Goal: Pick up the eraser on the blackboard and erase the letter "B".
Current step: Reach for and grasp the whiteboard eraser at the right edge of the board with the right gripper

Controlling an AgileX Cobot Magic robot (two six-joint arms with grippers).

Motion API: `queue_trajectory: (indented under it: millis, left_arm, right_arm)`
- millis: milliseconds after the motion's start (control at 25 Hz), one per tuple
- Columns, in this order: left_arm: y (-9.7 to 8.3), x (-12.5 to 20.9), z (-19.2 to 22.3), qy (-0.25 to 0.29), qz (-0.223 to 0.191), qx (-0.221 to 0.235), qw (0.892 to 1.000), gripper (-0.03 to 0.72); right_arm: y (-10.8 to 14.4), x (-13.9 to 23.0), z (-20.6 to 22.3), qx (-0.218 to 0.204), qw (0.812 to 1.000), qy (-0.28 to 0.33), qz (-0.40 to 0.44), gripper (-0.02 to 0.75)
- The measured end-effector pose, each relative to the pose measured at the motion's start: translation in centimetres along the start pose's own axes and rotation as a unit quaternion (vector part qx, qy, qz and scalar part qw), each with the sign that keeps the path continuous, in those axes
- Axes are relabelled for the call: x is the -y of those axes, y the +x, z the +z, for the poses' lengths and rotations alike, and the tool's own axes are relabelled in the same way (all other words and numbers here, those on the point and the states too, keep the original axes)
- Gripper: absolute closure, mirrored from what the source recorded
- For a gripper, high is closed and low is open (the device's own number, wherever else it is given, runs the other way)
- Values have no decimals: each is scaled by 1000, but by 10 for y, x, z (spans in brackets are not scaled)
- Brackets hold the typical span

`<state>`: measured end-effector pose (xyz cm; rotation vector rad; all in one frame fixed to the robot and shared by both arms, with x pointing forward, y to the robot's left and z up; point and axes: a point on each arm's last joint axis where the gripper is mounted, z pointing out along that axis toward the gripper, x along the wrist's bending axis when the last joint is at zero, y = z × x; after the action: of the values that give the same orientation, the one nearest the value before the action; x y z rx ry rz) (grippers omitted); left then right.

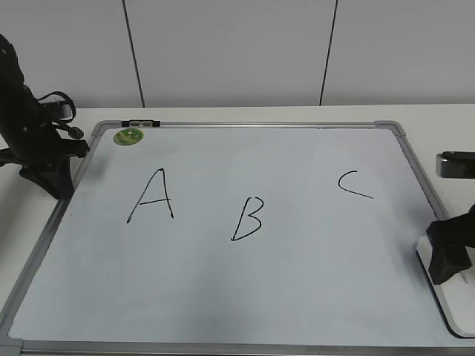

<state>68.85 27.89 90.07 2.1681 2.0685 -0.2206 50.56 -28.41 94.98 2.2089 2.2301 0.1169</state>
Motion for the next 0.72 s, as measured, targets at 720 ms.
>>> queue_trajectory:
  millis: [720]
  left_arm:
    - [-1, 0, 0, -1, -2, 4, 1000, 576]
  right_arm:
    - [-1, -8, 29, 2, 1000, 25, 6, 188]
